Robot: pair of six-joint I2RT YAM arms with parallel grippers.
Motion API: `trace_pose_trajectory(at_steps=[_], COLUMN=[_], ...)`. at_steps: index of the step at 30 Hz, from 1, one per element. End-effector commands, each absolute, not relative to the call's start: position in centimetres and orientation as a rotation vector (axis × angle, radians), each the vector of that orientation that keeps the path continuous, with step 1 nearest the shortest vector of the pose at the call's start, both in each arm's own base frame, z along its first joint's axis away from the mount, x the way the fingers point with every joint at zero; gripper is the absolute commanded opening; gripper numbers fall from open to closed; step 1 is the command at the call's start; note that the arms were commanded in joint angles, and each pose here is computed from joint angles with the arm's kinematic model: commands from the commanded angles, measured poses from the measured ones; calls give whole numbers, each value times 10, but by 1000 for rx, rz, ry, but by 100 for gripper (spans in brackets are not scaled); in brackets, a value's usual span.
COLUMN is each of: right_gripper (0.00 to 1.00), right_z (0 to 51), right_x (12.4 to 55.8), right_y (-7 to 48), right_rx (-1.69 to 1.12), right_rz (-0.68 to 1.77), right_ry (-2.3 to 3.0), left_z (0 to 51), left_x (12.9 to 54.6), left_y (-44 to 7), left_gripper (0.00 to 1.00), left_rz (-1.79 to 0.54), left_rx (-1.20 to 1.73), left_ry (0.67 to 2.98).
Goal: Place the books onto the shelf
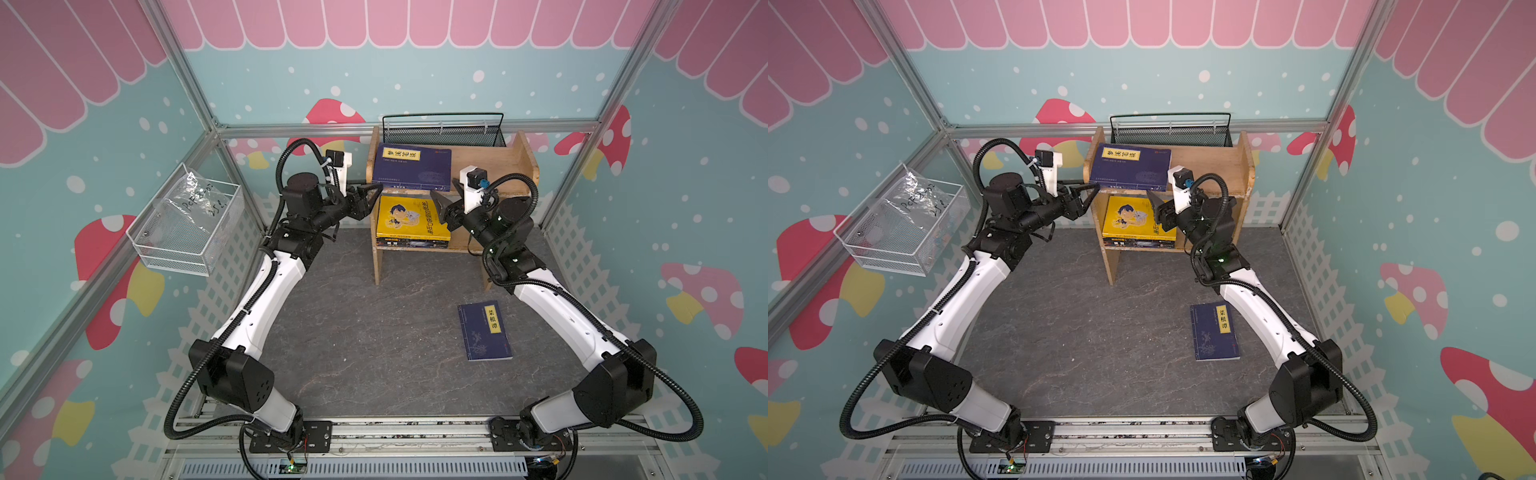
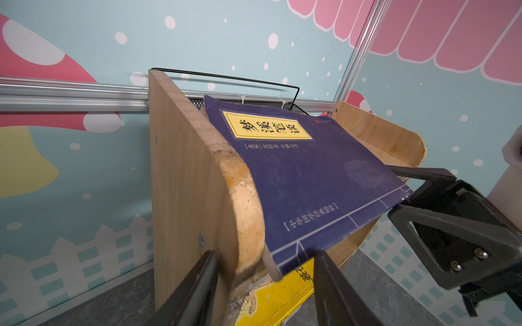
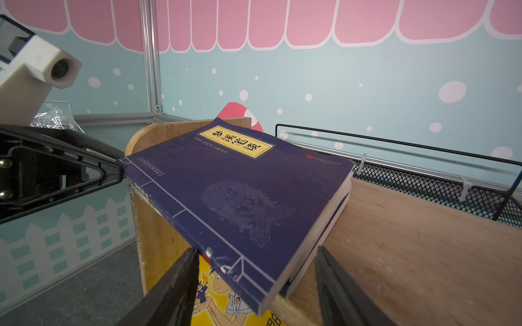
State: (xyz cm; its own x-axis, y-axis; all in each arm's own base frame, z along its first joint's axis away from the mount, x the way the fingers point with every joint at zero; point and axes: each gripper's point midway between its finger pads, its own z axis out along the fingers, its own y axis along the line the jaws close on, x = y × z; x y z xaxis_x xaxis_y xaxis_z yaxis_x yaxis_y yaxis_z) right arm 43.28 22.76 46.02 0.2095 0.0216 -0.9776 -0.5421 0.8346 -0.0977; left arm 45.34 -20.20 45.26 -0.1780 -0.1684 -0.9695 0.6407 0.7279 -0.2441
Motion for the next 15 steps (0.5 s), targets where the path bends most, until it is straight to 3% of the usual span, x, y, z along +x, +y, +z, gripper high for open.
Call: trace_pose_trajectory(at_steps=[1, 15], right_gripper=[65, 60], right_z=[477, 479], right_x=[436, 445], right_y=[226, 226], right_rx=[-447, -415], right_rz=[406, 402], right_ry=[1267, 1262], left_z=[456, 461], left_x=[459, 469], left_y=[-207, -206], left_gripper=[54, 54], left_rz=[-741, -740], left_rx=[404, 361], left_ry=[1568, 1545])
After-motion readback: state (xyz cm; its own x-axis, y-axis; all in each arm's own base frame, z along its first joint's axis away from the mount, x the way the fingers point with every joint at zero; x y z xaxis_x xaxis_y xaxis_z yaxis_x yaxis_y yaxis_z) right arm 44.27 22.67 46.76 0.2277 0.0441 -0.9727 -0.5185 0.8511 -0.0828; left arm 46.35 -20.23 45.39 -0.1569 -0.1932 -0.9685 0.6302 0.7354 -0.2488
